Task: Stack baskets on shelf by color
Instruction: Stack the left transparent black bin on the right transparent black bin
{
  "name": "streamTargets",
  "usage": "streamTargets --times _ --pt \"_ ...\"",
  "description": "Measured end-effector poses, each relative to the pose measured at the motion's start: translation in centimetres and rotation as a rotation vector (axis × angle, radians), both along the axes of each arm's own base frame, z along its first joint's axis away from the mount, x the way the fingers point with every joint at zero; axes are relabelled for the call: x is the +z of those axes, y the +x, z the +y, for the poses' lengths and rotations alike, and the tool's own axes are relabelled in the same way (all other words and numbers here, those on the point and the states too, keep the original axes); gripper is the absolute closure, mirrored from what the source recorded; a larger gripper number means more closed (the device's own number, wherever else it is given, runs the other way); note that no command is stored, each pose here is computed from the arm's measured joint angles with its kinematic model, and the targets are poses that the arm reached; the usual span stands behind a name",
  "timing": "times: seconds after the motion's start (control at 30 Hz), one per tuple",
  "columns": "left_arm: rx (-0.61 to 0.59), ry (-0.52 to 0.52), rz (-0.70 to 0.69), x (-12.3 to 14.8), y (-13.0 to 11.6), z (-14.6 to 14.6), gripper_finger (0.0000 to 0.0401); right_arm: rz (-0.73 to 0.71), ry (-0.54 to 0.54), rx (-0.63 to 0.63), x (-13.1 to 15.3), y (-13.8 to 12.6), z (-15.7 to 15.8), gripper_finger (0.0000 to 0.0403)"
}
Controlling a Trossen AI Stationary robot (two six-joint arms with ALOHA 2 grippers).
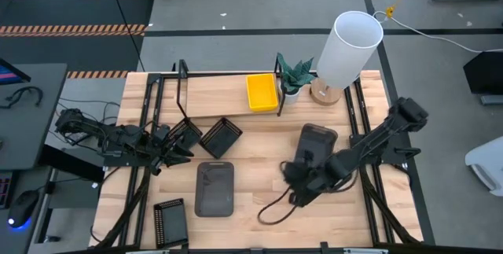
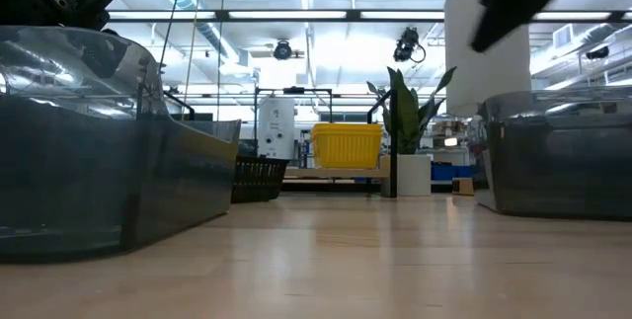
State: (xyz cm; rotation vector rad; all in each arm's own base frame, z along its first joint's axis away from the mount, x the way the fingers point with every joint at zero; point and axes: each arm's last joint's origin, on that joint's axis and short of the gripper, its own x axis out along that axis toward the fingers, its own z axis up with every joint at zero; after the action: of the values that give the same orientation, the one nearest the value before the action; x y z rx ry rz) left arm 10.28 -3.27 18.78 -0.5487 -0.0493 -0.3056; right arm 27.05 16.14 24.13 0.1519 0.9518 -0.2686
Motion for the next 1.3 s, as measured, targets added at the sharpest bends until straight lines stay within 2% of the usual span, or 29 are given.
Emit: streamTargets --times 0.17,0.3,0.47,0.63,0.87,1.1,1.3 --pt "0.000 0.000 0.000 0.0 0.0 0.0 0.0284 -0.009 -0.040 0.119 -0.9 5.4 2.2 0.0288" --pt "0.000 0.000 0.000 0.0 0.0 0.0 0.0284 -0.039 -0.095 0.218 -0.5 9.3 4.0 0.0288" --pt "0.000 0.000 0.000 0.0 0.0 0.0 0.0284 -0.107 -0.131 0.294 0.3 13.5 6.0 0.0284" --pt "0.000 0.000 0.000 0.0 0.0 0.0 0.0284 -0.174 -0.171 0.352 -0.5 17.1 7.4 0.0275" --pt "0.000 0.000 0.000 0.0 0.0 0.0 0.0284 -0.235 -0.195 0.417 -2.5 20.2 9.1 0.0238" --pt "0.000 0.000 0.000 0.0 0.0 0.0 0.0284 -0.283 -0.203 0.449 -5.1 22.0 9.9 0.0195" --pt "0.000 0.000 0.000 0.0 0.0 0.0 0.0284 -0.244 -0.224 0.432 -6.7 22.5 8.9 0.0201"
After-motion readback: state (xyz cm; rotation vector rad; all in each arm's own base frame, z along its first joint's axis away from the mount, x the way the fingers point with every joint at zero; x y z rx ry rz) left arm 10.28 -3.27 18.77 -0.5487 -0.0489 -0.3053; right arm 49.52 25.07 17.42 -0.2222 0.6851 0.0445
